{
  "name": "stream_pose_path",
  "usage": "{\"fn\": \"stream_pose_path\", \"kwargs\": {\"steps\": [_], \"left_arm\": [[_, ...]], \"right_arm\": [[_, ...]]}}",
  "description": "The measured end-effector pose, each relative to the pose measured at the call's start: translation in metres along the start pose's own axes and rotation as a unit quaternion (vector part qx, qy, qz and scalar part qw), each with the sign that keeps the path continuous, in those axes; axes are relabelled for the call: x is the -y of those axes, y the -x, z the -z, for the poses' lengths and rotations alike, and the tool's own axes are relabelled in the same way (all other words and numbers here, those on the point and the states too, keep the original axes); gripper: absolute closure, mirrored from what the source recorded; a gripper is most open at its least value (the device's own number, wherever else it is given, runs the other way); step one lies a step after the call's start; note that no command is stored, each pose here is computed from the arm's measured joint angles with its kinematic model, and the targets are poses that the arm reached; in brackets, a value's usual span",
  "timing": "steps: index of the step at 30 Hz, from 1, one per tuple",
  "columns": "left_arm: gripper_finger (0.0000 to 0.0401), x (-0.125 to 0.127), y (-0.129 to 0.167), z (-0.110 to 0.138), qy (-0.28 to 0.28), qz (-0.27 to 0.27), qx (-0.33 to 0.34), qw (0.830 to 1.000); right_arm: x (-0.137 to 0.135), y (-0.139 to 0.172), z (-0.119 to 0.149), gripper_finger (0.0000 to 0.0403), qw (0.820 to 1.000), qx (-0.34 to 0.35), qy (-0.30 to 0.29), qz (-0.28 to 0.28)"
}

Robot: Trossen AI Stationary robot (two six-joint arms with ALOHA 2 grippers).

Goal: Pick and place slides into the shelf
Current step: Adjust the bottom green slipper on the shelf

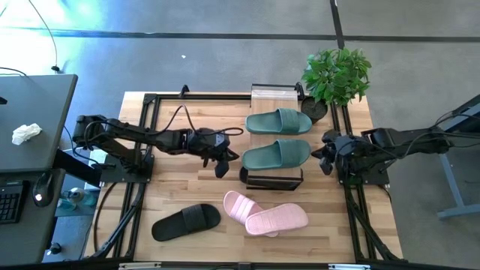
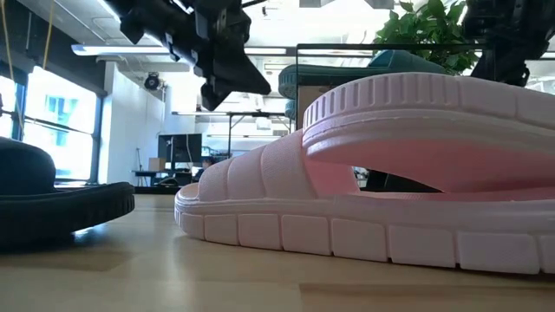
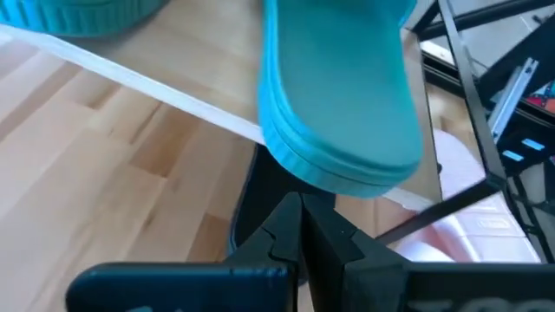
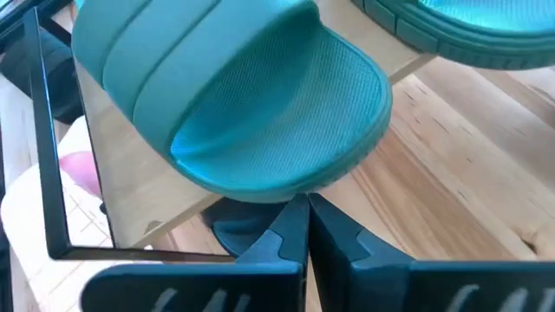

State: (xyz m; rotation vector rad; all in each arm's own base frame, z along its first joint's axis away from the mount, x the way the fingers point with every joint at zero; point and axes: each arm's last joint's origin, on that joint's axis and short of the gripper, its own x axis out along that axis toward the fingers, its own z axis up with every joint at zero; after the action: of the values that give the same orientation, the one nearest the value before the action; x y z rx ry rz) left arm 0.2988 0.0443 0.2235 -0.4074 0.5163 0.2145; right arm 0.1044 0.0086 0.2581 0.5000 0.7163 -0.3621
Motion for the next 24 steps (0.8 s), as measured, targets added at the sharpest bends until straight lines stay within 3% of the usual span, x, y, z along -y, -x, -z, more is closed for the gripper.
{"fn": "stream_pose_path", "kwargs": {"steps": [4,16,24], "left_arm": [[0.0401,0.000,0.000,-0.001,0.003,-0.009,0.008,1.000],[0.0401,0.003,0.000,-0.004,0.002,0.036,0.012,0.999],[0.0401,-0.002,0.000,-0.007,0.013,-0.003,0.032,0.999]], "right_arm": [[-0.002,-0.003,-0.001,0.0403,1.000,-0.002,0.005,0.003],[-0.006,-0.012,-0.003,0.0403,1.000,-0.013,0.016,0.011],[-0.006,-0.012,-0.003,0.0403,1.000,-0.014,0.018,0.011]]}}
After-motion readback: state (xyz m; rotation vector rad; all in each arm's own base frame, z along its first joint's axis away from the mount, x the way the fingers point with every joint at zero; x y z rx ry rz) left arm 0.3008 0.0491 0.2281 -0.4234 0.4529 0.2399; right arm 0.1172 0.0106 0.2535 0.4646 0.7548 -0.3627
